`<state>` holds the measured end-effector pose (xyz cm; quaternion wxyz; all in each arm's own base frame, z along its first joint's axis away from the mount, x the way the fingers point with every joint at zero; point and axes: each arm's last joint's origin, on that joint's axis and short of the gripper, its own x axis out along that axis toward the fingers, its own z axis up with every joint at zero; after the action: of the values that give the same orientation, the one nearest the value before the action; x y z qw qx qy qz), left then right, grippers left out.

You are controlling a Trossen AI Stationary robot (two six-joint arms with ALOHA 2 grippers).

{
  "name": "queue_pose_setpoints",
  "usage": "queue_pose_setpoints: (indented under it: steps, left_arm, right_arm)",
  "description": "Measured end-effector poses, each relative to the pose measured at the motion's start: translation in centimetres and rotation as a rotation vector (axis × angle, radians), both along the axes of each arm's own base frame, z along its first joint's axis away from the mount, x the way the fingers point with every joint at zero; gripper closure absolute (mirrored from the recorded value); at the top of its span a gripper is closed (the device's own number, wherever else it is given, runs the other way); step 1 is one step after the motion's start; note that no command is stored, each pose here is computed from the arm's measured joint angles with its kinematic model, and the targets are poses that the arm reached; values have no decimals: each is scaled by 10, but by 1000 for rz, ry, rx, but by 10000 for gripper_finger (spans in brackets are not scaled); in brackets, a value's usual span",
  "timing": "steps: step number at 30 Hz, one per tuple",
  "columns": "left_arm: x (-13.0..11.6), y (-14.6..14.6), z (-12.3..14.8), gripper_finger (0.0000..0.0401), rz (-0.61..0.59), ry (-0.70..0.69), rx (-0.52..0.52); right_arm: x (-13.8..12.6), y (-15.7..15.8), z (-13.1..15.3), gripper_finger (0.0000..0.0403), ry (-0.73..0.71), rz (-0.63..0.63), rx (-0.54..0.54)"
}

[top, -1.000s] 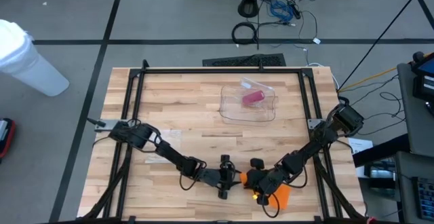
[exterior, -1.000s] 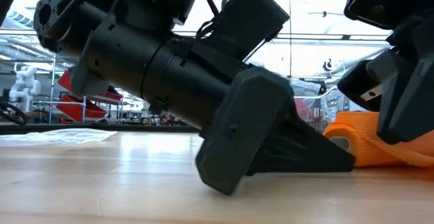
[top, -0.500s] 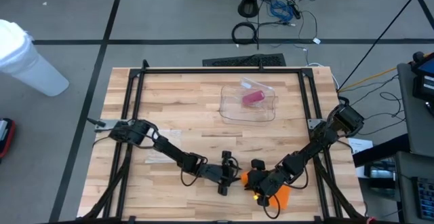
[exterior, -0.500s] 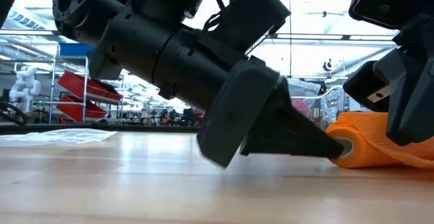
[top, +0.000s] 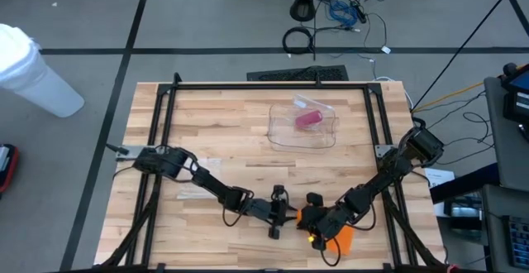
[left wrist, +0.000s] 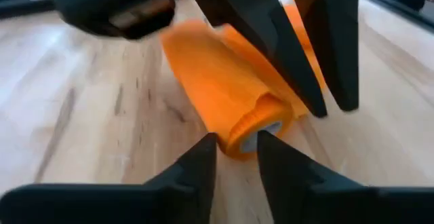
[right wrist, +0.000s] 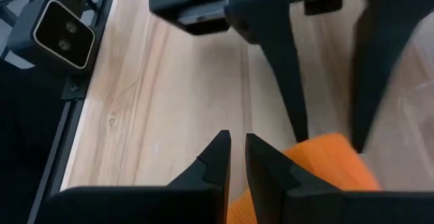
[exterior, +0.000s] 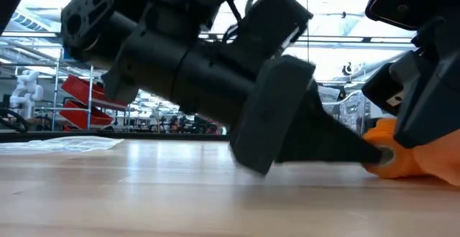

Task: Roll bandage
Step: Roll the orange bandage

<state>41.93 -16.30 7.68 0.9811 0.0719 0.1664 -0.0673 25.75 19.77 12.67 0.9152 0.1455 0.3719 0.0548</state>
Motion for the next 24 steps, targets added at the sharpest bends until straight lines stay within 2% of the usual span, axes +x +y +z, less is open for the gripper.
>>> queue_pose_setpoints:
  steps: [6,13,17,22,24]
  left_arm:
    - [5,1,-3,334,8,-6,-3]
    - [9,11,-3,343,63,6,-40]
    - [9,15,-6,383,73,43,-25]
    - [10,18,-7,396,70,56,-19]
    - [11,21,-7,398,50,62,-34]
  right_arm:
    - [0,0,0,371,-1,-2,-1]
    - [0,0,-4,371,18,-27,20]
    - [-2,5,-3,371,16,-18,29]
    - [0,20,26,371,-71,55,32]
    - [-2,25,42,371,-112,57,-4]
